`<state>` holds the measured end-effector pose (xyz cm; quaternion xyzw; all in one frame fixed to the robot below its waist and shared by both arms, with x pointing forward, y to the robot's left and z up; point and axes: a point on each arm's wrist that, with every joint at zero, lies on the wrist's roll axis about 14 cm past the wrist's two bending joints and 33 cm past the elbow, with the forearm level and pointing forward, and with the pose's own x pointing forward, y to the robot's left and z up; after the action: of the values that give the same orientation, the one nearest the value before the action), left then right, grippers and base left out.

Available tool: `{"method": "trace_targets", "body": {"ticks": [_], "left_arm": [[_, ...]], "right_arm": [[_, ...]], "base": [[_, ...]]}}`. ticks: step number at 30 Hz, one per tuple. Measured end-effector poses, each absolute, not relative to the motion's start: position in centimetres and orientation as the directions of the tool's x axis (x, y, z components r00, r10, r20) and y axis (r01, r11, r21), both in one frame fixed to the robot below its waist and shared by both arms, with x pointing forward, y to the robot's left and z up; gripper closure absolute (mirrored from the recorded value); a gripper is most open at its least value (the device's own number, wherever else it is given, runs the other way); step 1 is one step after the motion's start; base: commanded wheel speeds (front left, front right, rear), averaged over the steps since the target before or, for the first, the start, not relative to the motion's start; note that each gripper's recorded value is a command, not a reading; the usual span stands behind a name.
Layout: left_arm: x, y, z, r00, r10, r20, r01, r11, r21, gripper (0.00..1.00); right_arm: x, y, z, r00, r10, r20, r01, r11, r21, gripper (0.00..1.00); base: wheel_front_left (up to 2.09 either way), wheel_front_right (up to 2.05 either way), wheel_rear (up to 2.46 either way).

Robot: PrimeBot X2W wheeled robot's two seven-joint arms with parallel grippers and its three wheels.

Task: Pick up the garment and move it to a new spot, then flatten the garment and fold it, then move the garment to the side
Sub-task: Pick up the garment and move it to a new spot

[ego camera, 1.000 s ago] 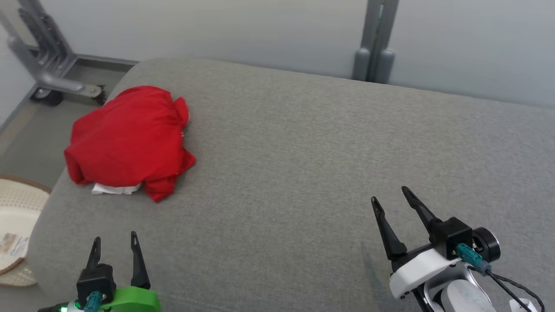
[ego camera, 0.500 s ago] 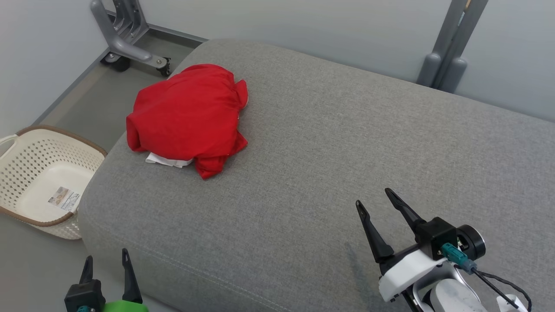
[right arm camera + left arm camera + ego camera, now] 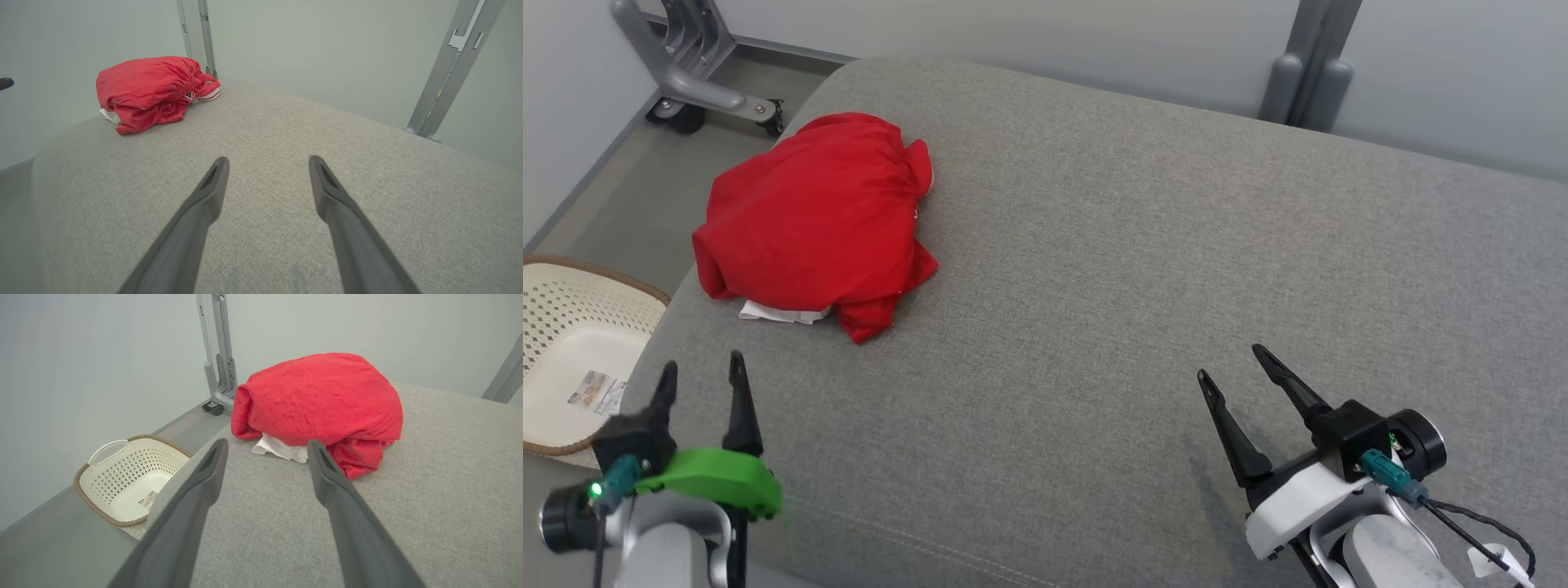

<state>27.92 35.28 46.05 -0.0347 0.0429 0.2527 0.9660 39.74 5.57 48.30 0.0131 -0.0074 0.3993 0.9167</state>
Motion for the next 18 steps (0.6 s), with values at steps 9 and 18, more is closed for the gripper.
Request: {"method": "trace_targets", "body": {"ticks": [9,18], "left_arm": [[36.2,39.3,49.9,0.912,0.402,-0.086,-0.393,0.914,0.102,0.00],[43.1,38.2,49.0,0.921,0.298,-0.250,-0.281,0.954,0.101,0.00]], "right_arm": [[41.3,3.5,46.7,0.708,0.706,-0.007,-0.706,0.708,0.017,0.00],[43.0,0.3,44.9,0.754,0.655,-0.046,-0.655,0.755,0.016,0.00]], "base": [[0.00,0.00,0.00],[0.00,0.00,0.00]]}}
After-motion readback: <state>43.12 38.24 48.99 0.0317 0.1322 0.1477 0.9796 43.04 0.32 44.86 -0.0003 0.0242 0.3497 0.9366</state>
